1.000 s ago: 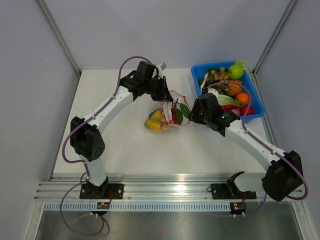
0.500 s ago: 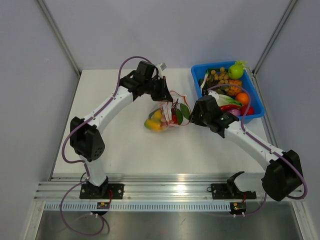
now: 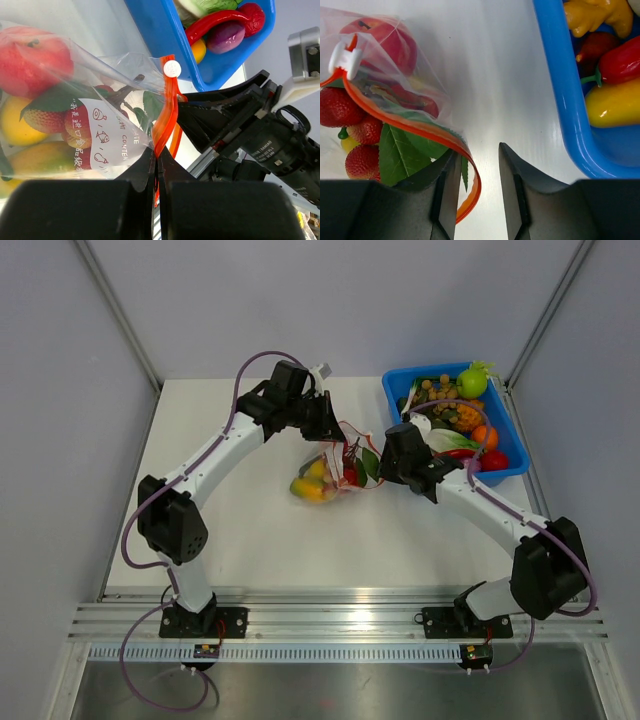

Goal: Place the food in the zip-top bag and seal the zipper
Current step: Adjust the zipper food storage bag at the center of the board.

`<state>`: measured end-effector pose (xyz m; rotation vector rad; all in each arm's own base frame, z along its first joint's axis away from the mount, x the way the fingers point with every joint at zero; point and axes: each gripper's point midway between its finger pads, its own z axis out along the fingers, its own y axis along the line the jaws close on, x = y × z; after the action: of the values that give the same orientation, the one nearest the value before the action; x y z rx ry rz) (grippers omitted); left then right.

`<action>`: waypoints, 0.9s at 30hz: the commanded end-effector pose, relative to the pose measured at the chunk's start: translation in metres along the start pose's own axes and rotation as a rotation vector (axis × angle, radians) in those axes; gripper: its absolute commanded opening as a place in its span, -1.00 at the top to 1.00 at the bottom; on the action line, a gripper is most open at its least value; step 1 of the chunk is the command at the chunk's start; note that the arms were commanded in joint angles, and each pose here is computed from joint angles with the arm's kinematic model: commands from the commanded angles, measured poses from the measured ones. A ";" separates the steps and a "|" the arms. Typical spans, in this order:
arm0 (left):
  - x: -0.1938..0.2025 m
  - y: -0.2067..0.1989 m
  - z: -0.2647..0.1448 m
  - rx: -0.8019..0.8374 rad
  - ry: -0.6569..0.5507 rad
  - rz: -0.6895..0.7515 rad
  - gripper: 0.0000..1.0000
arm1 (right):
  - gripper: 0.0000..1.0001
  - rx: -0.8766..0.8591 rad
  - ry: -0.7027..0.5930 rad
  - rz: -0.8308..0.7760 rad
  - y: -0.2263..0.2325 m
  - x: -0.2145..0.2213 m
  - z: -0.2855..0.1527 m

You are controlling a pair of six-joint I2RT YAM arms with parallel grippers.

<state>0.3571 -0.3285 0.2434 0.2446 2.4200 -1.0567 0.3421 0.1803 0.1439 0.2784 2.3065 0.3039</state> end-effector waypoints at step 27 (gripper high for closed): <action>-0.012 -0.027 -0.024 0.074 -0.070 0.065 1.00 | 0.09 0.024 -0.072 0.010 -0.006 -0.021 -0.007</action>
<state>0.3546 -0.3267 0.2428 0.2520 2.4189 -1.0535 0.3448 0.1705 0.1653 0.3015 2.2425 0.2911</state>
